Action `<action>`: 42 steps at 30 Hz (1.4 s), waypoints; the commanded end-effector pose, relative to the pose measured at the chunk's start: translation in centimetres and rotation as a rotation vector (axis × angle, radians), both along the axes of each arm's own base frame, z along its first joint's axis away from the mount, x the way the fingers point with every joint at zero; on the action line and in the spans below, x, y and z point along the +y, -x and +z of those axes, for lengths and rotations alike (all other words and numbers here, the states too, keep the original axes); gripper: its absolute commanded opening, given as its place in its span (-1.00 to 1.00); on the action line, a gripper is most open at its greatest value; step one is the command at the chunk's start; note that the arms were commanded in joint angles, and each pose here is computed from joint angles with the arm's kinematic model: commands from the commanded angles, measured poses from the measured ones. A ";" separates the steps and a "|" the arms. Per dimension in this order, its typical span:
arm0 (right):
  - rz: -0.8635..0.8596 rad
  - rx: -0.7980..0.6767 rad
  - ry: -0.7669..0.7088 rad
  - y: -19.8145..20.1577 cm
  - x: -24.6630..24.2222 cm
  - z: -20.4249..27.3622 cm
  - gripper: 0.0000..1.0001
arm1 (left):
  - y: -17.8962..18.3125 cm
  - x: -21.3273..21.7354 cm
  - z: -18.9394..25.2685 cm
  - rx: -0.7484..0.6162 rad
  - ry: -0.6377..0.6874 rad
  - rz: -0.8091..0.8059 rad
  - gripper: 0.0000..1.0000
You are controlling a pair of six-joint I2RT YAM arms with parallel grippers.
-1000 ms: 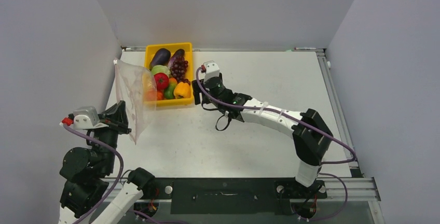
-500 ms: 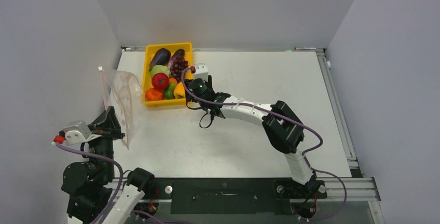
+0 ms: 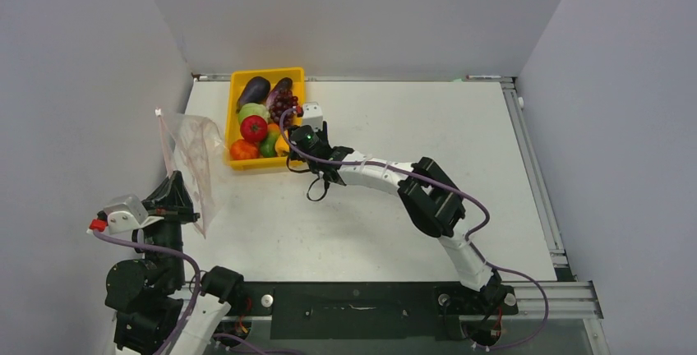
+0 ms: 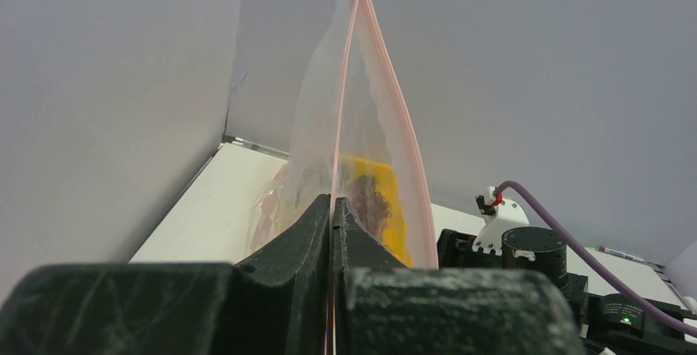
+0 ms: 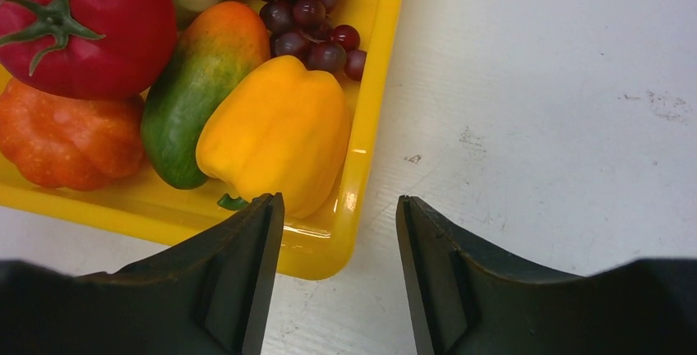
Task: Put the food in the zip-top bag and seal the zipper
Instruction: Move the bin to the center of the board.
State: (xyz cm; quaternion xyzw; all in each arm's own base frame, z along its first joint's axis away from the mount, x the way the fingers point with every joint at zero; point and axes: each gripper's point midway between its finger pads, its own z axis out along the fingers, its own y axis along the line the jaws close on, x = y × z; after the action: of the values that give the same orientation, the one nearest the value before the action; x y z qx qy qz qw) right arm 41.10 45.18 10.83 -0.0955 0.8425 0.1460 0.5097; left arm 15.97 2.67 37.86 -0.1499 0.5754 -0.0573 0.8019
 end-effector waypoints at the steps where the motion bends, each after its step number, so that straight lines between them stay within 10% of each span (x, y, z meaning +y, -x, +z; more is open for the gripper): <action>1: -0.043 -0.036 -0.052 -1.5 0.3 1.9 0.05 | 0.4 -0.3 1.4 -0.064 0.020 -0.022 -1.00; 25: -0.036 0.064 -0.039 -2.2 0.2 -3.0 -0.25 | 0.4 -0.2 1.4 -0.065 0.021 -0.016 -1.00; 33: -0.058 0.065 -0.037 -2.4 -0.9 -3.2 -0.89 | 0.3 -0.2 1.3 -0.063 0.020 -0.015 -1.00; 42: -0.120 0.043 -0.043 -2.6 -4.6 -2.2 -0.89 | 0.3 -0.3 1.3 -0.061 0.019 -0.017 -1.00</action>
State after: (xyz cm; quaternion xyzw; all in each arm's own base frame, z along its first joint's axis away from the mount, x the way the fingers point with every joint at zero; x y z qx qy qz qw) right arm 43.17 43.72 6.92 -0.0534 0.8560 0.1568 0.4897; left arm 15.99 2.49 37.88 -0.1507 0.5733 -0.0625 0.8030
